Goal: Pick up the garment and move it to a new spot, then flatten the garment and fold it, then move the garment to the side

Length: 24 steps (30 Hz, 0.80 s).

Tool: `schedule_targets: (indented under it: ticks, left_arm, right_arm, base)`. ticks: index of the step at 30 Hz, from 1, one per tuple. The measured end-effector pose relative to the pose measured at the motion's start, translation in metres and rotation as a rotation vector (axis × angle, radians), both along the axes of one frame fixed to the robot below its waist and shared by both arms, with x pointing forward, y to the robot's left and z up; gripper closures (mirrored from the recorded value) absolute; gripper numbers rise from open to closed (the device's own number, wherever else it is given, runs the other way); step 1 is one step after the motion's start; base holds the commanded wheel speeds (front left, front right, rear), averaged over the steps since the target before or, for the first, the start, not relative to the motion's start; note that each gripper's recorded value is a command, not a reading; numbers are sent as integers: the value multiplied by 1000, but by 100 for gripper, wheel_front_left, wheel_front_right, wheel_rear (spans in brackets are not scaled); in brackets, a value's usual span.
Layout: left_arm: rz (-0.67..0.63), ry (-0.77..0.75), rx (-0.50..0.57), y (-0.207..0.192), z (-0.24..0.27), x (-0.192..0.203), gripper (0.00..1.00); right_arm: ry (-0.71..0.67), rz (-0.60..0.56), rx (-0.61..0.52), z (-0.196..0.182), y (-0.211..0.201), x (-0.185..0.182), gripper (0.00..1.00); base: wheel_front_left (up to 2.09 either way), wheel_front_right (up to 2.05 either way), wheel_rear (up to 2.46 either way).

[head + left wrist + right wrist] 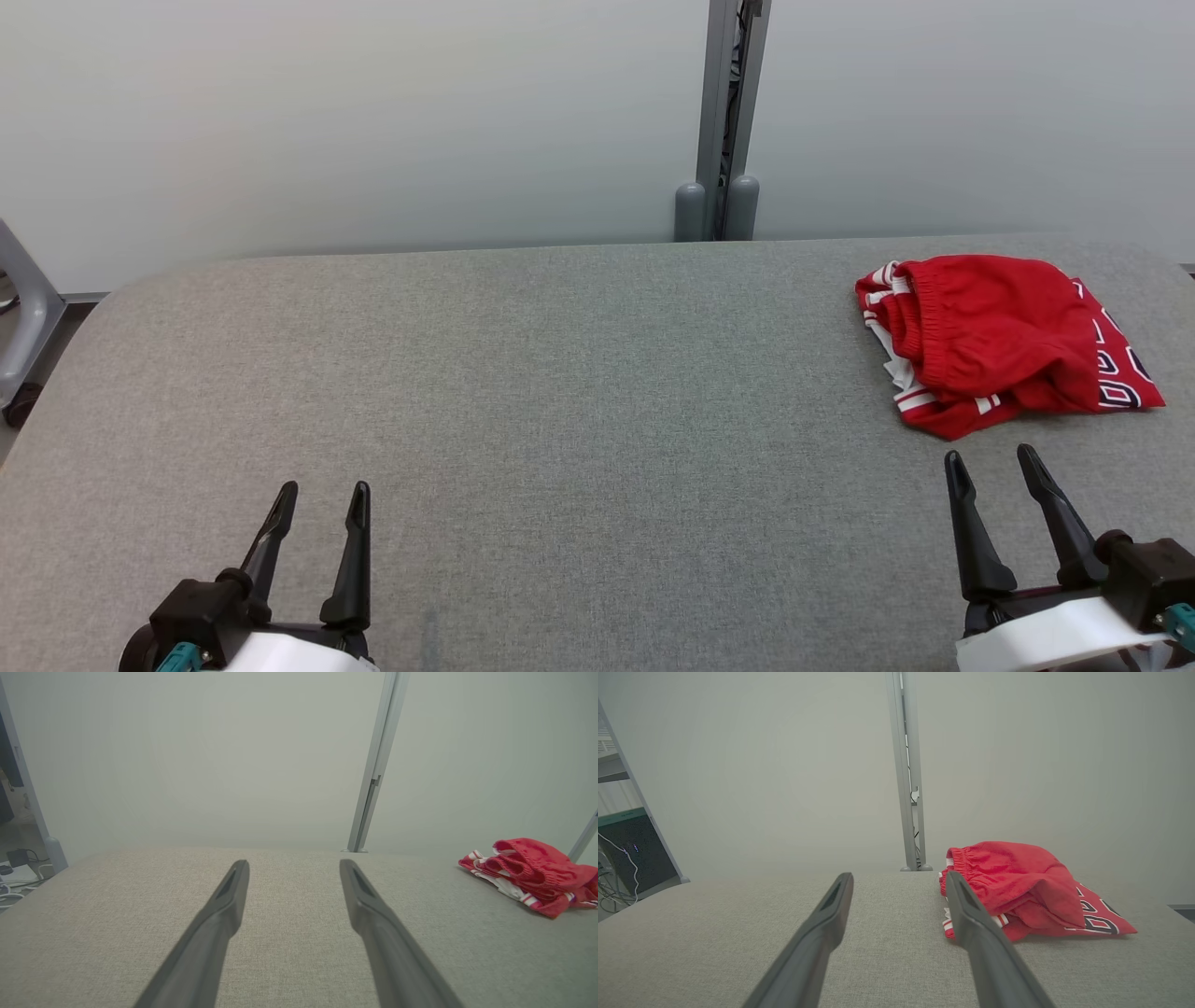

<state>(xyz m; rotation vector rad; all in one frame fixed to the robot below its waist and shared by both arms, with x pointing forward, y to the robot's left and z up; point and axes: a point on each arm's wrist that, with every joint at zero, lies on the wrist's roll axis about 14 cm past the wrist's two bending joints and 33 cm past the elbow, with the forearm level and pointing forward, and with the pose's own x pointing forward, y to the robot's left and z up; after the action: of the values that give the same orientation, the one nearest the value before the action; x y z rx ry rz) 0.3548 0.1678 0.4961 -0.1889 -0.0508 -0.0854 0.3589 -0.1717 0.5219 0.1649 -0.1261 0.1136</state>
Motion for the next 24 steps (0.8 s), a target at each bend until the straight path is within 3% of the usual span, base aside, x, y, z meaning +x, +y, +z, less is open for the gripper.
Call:
schedule_targets:
  ticks: [4,5,11,24]
  left_arm:
    - [-2,3,-2,-1,-1,0,0]
    - [-2,8,-3,-1,-3,-1,100]
    - [7,118,-30,-4,-36,-16,100]
    - [120,208,-220,31,-43,0,100]
  right_arm:
    - [1,1,2,0,0,0,0]
    - [4,2,3,-1,1,0,100]
    - [97,-4,25,-30,3,-11,100]
    - [109,8,277,-27,14,5,100]
  base:
    - [0,0,0]
    - [0,0,0]
    - [0,0,0]
    - [0,0,0]
